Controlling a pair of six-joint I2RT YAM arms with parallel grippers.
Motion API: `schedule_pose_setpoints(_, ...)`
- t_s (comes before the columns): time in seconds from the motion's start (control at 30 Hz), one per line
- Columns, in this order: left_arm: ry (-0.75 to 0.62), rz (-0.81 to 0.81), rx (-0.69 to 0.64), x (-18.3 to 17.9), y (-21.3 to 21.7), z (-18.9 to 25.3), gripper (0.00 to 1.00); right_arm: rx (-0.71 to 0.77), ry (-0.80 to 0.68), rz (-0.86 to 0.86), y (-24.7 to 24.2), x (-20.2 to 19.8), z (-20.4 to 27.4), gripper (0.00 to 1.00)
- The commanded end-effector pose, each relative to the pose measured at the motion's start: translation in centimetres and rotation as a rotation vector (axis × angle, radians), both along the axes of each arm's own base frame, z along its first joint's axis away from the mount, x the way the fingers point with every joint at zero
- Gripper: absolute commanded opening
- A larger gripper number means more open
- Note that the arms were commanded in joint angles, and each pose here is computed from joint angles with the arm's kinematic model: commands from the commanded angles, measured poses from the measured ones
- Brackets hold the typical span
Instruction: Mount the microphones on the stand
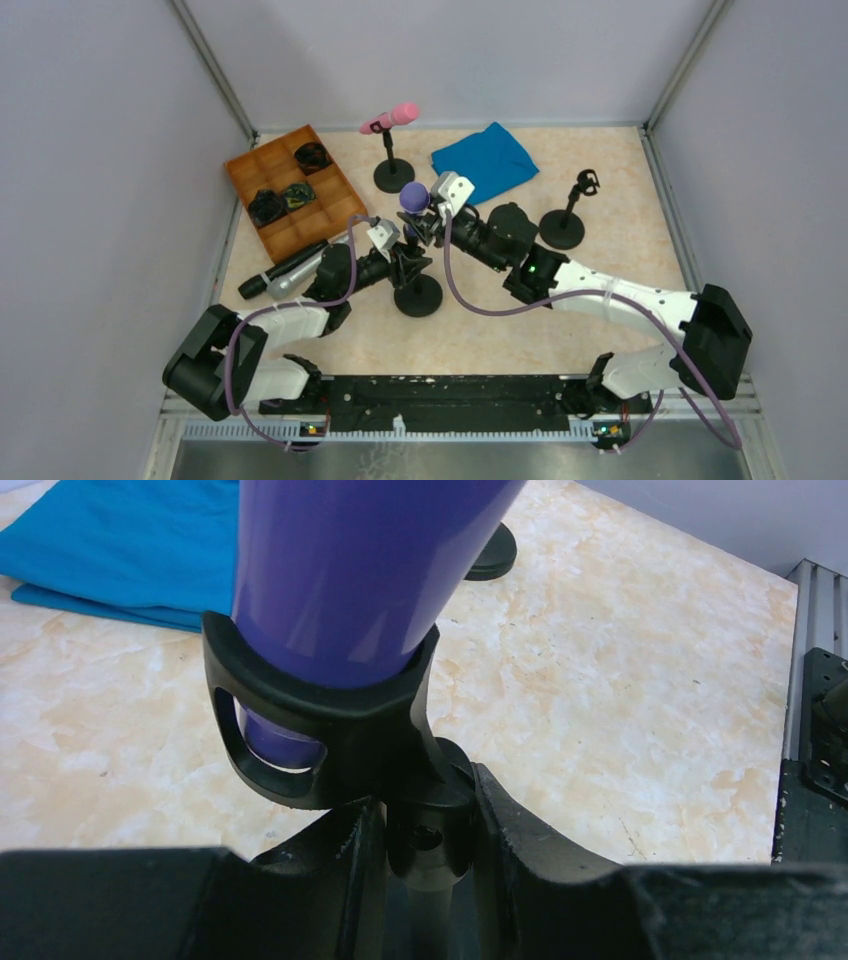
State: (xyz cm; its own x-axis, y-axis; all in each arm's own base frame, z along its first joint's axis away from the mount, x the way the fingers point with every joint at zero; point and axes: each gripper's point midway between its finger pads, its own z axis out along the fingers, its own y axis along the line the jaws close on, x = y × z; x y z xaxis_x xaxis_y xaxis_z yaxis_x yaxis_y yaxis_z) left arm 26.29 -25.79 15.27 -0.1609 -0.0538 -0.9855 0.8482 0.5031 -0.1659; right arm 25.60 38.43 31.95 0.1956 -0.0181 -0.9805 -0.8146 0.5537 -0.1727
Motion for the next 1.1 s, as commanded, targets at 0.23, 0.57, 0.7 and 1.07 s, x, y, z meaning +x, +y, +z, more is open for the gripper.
schedule_pose_setpoints(0.23, -0.237, 0.019, -0.045, 1.2, -0.4, 5.3, 0.00, -0.487, 0.503, 0.005, -3.2, -3.4, -19.3, 0.00)
schedule_pose_setpoints(0.57, -0.231, 0.014, -0.044, 1.1, -0.5, 5.2, 0.00, -0.478, 0.518, -0.009, -3.3, -3.2, -19.7, 0.00)
schedule_pose_setpoints(0.7, -0.233, 0.014, -0.044, 1.1, -0.5, 5.3, 0.00, -0.472, 0.479, -0.026, -3.4, -2.7, -19.9, 0.00)
schedule_pose_setpoints(1.07, -0.225, 0.013, -0.041, 1.2, -0.6, 5.0, 0.00, -0.522, 0.435, -0.053, -3.7, -2.1, -21.2, 0.00)
